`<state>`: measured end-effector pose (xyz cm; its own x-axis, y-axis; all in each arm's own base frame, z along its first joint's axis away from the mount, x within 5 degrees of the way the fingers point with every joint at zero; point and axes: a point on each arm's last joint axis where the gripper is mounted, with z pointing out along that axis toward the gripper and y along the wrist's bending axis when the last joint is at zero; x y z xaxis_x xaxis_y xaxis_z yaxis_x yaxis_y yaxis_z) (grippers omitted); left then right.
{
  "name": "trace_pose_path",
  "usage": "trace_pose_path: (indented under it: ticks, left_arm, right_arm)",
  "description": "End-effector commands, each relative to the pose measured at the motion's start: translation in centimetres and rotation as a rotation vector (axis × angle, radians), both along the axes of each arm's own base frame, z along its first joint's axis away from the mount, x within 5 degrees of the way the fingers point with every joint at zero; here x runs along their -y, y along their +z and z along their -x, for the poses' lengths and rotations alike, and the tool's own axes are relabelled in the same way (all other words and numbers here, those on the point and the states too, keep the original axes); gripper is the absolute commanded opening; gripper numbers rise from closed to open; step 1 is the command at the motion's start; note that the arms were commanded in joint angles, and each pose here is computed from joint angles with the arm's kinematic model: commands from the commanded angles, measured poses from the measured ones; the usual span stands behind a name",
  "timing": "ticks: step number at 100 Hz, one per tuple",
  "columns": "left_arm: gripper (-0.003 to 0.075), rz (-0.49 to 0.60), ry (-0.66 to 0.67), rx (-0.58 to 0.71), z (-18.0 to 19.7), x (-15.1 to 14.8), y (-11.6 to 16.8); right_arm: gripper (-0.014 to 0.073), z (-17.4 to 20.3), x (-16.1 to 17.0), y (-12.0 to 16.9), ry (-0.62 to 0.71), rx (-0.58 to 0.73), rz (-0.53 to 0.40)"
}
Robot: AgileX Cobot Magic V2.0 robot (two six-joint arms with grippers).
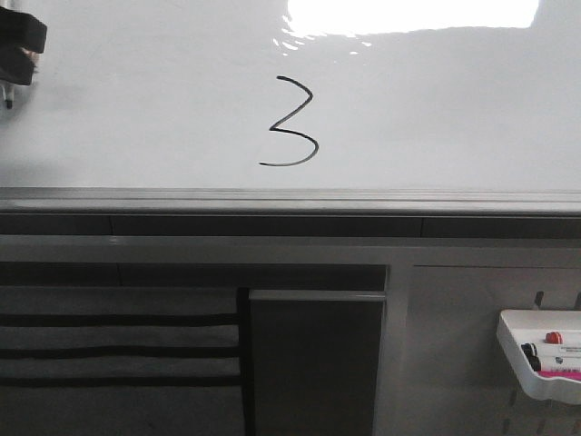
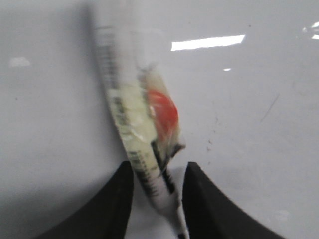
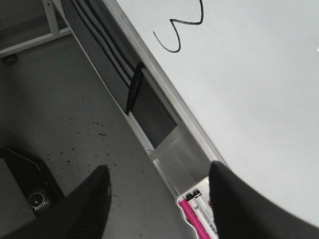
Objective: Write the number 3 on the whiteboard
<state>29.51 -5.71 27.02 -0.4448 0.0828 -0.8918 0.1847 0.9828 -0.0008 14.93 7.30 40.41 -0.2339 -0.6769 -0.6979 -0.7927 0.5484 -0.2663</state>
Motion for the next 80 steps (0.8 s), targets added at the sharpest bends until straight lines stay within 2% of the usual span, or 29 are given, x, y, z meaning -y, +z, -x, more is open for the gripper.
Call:
trace_pose_path:
  ticks: [1, 8, 18, 26, 35, 51, 64, 71, 80]
  left_arm:
    - [0.0351, -0.034, -0.007, 0.105, 0.3, -0.4, 2.5]
    - [0.0368, -0.074, -0.033, 0.100, 1.1, -0.9, 3.4]
    - [0.0369, -0.083, -0.048, 0.082, 2.6, -1.7, 5.1]
    - [0.0369, -0.097, -0.064, 0.054, 4.1, -2.4, 6.5]
    - [0.0368, -0.137, -0.102, 0.017, 6.1, -2.7, 7.9]
    - [0.0368, -0.117, -0.149, -0.024, 10.3, -2.7, 9.5]
    - [0.0358, -0.099, -0.135, 0.048, 13.9, -2.9, 9.7]
    - [0.0306, -0.068, -0.110, 0.100, 15.7, -3.1, 9.3]
    - [0.0191, -0.058, -0.087, 0.183, 17.6, -3.4, 8.4]
  right_arm:
    - [0.0388, 0.0, 0.1, 1.4, -0.052, 0.050, -0.065]
    - [0.0388, 0.2, 0.6, 1.4, -0.111, 0.039, -0.061]
    - [0.0388, 0.2, 1.7, 1.6, -0.284, 0.027, -0.075]
    - [0.0386, 0.6, 2.3, 1.8, -0.439, -0.007, -0.166]
    - [0.0365, 1.1, 2.8, 2.1, -0.534, -0.013, -0.249]
    - [0.0254, 2.1, 3.2, 0.5, -0.575, 0.101, -0.410]
    - [0.0162, 3.2, 3.6, -2.3, -0.578, 0.186, -0.487]
    - [0.0102, 3.9, 3.8, -3.4, -0.574, 0.223, -0.511]
    - [0.0004, 5.0, 4.1, -4.4, -0.570, 0.248, -0.528]
